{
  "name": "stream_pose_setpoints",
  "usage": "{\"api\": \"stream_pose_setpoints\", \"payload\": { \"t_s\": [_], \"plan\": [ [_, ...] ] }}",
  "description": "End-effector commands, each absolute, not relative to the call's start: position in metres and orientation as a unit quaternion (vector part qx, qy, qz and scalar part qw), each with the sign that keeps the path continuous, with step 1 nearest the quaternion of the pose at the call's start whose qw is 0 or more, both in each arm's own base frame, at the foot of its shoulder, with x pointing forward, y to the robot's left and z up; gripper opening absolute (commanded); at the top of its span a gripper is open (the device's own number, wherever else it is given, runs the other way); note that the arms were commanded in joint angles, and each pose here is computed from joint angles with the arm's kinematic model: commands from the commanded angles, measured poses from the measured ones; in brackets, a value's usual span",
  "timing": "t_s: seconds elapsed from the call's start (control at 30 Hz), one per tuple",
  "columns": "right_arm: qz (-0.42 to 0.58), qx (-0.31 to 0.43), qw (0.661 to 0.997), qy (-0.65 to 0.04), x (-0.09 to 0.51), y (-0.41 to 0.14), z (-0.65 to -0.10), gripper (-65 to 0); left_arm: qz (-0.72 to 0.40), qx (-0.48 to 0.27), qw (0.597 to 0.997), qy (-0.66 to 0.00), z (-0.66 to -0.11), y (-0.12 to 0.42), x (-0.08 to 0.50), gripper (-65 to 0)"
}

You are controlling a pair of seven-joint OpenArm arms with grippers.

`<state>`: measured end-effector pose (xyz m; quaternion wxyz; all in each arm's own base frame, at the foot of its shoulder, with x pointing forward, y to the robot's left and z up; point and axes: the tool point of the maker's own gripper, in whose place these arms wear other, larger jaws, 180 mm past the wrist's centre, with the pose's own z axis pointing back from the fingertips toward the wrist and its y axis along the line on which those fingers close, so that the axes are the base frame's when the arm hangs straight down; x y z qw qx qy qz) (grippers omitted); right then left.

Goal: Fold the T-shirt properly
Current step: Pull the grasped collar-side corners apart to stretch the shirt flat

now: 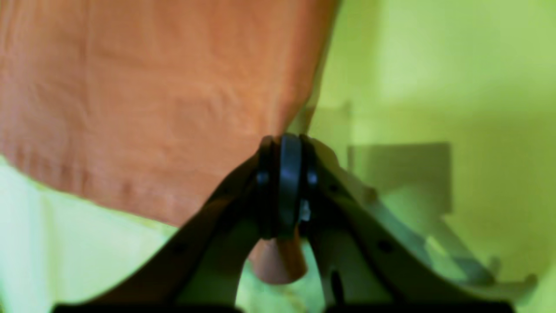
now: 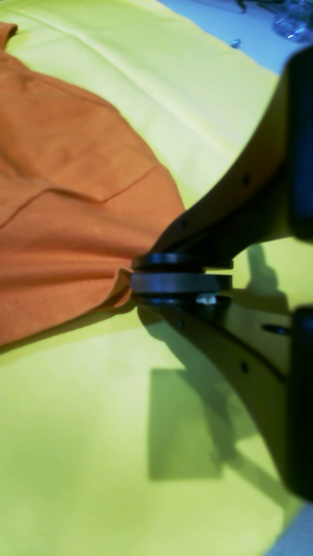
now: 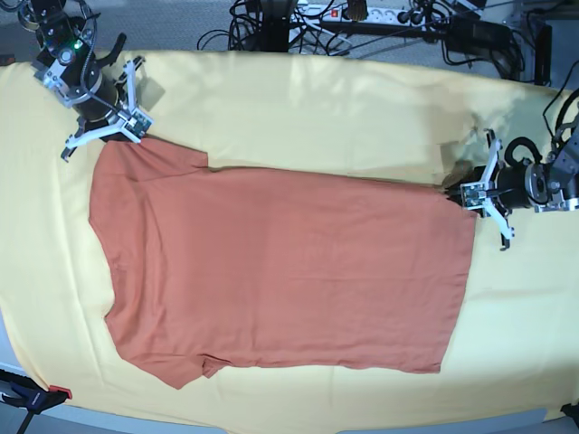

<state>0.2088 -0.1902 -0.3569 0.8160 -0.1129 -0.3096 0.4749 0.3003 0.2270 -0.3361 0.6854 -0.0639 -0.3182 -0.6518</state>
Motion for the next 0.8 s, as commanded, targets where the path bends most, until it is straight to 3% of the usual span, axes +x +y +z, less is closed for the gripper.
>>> {"api": "stream_pose_setpoints", "payload": {
  "t_s": [0.0, 0.37, 0.77],
  "plan": [
    [0.480, -0.125, 0.811, -0.311, 0.208, -0.194, -0.349, -65.0, -0.651, -0.058, 0.679, -0.334, -0.317, 0.231, 0.305, -65.0],
    [0.487, -0.150, 0.817, -0.270, 0.161, -0.201, -0.345, -65.0, -0.699, -0.108, 0.646, -0.288, -0.308, 0.215, 0.235, -65.0],
    [0.495, -0.127, 0.837, -0.196, 0.103, -0.205, -0.354, -65.0, -0.748, -0.152, 0.612, -0.206, -0.320, 0.212, 0.159, -65.0]
  ]
}}
